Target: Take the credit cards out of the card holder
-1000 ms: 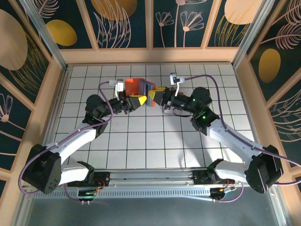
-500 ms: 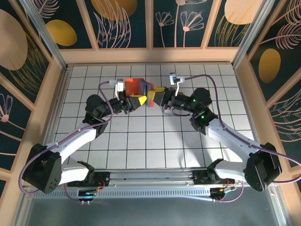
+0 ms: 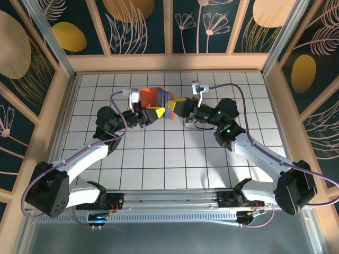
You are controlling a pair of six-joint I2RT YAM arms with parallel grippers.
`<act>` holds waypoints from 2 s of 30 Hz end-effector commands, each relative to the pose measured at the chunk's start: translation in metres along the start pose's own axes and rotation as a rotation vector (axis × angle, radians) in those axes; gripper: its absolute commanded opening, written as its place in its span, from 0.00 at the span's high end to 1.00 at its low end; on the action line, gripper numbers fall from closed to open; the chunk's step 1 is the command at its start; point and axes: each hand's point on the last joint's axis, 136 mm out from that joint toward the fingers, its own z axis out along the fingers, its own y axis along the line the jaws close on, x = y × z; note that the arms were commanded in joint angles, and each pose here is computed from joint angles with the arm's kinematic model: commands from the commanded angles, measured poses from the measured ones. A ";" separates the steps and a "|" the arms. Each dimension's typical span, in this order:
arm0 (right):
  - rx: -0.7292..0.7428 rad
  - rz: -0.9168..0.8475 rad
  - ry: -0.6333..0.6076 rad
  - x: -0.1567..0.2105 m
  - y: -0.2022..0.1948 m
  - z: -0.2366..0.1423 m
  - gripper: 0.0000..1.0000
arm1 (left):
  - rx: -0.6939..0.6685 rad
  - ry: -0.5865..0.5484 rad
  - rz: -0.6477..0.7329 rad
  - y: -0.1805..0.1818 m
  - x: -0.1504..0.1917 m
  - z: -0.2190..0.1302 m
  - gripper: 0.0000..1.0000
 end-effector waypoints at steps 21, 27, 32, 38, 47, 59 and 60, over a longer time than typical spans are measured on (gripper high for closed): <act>0.217 -0.041 -0.029 -0.016 -0.009 -0.017 1.00 | -0.108 0.049 0.037 0.019 0.003 0.000 0.01; 0.279 -0.042 -0.015 -0.017 -0.013 -0.020 1.00 | -0.107 0.059 0.035 0.023 0.002 0.005 0.01; 0.320 -0.050 -0.005 -0.019 -0.014 -0.022 1.00 | -0.095 0.065 0.035 0.022 0.003 0.007 0.01; 0.351 -0.056 0.000 -0.019 -0.016 -0.024 1.00 | -0.070 0.069 0.026 0.019 0.005 0.007 0.01; 0.368 -0.061 0.015 -0.019 -0.016 -0.021 1.00 | -0.083 0.078 -0.007 0.029 0.011 0.011 0.08; 0.394 -0.043 0.023 -0.020 -0.019 -0.019 1.00 | -0.125 0.085 -0.054 0.047 0.017 0.017 0.78; 0.402 -0.039 0.023 -0.020 -0.021 -0.020 1.00 | -0.133 0.085 -0.056 0.049 0.018 0.017 0.83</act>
